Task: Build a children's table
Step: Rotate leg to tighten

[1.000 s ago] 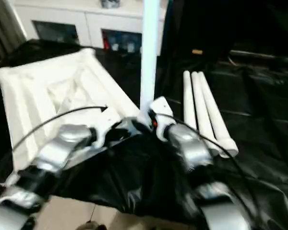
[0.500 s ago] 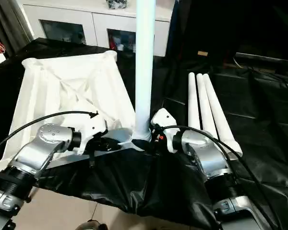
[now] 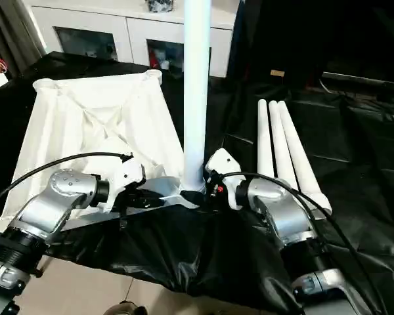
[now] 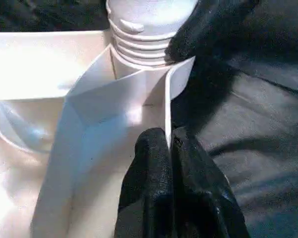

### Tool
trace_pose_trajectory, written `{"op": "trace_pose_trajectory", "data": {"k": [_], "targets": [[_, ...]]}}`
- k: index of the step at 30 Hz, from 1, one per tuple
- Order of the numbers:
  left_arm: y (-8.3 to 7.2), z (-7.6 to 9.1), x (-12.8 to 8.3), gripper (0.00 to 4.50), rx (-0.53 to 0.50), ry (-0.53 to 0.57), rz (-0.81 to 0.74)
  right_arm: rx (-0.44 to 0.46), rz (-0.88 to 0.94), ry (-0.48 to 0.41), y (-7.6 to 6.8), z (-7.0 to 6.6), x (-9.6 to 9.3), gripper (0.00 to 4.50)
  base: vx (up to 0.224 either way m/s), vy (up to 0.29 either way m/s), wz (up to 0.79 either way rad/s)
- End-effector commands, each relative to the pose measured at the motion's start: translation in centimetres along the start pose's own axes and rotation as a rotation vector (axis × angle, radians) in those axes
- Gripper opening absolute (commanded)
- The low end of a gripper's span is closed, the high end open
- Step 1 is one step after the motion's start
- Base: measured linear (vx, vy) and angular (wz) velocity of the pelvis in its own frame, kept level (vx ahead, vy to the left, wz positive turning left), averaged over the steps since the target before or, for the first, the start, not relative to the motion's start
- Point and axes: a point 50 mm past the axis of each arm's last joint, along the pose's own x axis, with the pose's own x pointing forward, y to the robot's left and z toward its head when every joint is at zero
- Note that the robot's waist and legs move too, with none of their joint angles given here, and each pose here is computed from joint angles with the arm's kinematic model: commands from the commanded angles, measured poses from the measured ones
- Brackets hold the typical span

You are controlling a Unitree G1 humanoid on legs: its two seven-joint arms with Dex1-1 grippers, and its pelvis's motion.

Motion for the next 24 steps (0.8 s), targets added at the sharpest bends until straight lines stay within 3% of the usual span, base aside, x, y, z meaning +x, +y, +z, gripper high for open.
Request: {"op": "trace_pose_trajectory", "data": {"k": [1, 4, 6, 8, 13, 14, 15, 16, 19, 22, 24], "targets": [[0.0, 2.5, 1.2, 0.0, 0.039, -0.076, 0.028, 0.018, -0.03, -0.01, 0.6, -0.1, 1.2, 2.76, 0.0, 0.0, 0.0], [0.1, 3.7, 3.1, 0.0, -0.007, -0.103, 0.119, 0.101, -0.187, -0.041, 0.3, -0.2, 2.8, 2.75, 0.0, 0.0, 0.0], [0.0, 4.0, 3.5, 0.0, -0.017, -0.106, 0.13, 0.119, -0.205, -0.049, 0.3, -0.1, 3.1, 2.75, 0.0, 0.0, 0.0], [-0.2, 4.8, 5.0, 0.0, -0.057, -0.121, 0.188, 0.158, -0.261, -0.067, 0.8, 0.2, 4.6, 2.75, 0.0, 0.0, 0.0], [-0.9, 6.0, 6.7, 0.0, -0.085, -0.133, 0.228, 0.177, -0.336, -0.088, 1.6, 1.1, 6.6, 2.75, 0.0, 0.0, 0.0], [-1.1, 6.1, 6.8, 0.0, -0.074, -0.135, 0.22, 0.19, -0.328, -0.101, 1.7, 1.3, 6.8, 3.1, 0.0, 0.0, 0.0], [-1.1, 6.1, 6.8, 0.0, -0.074, -0.135, 0.22, 0.19, -0.328, -0.101, 1.7, 1.3, 6.8, 3.1, 0.0, 0.0, 0.0], [-1.1, 6.1, 6.7, 0.0, -0.063, -0.139, 0.212, 0.201, -0.324, -0.115, 1.6, 1.5, 6.9, 3.45, 0.0, 0.0, 0.0], [-1.1, 5.9, 6.2, 0.0, -0.049, -0.143, 0.196, 0.202, -0.324, -0.132, 1.3, 1.7, 6.5, 3.57, 0.0, 0.0, 0.0], [-1.0, 5.1, 5.4, 0.0, -0.031, -0.134, 0.176, 0.142, -0.324, -0.12, 0.5, 1.5, 5.7, 3.94, 0.0, 0.0, 0.0], [-0.9, 4.9, 5.2, 0.0, -0.028, -0.131, 0.171, 0.134, -0.315, -0.117, 0.4, 1.4, 5.4, 3.94, 0.0, 0.0, 0.0]]}}
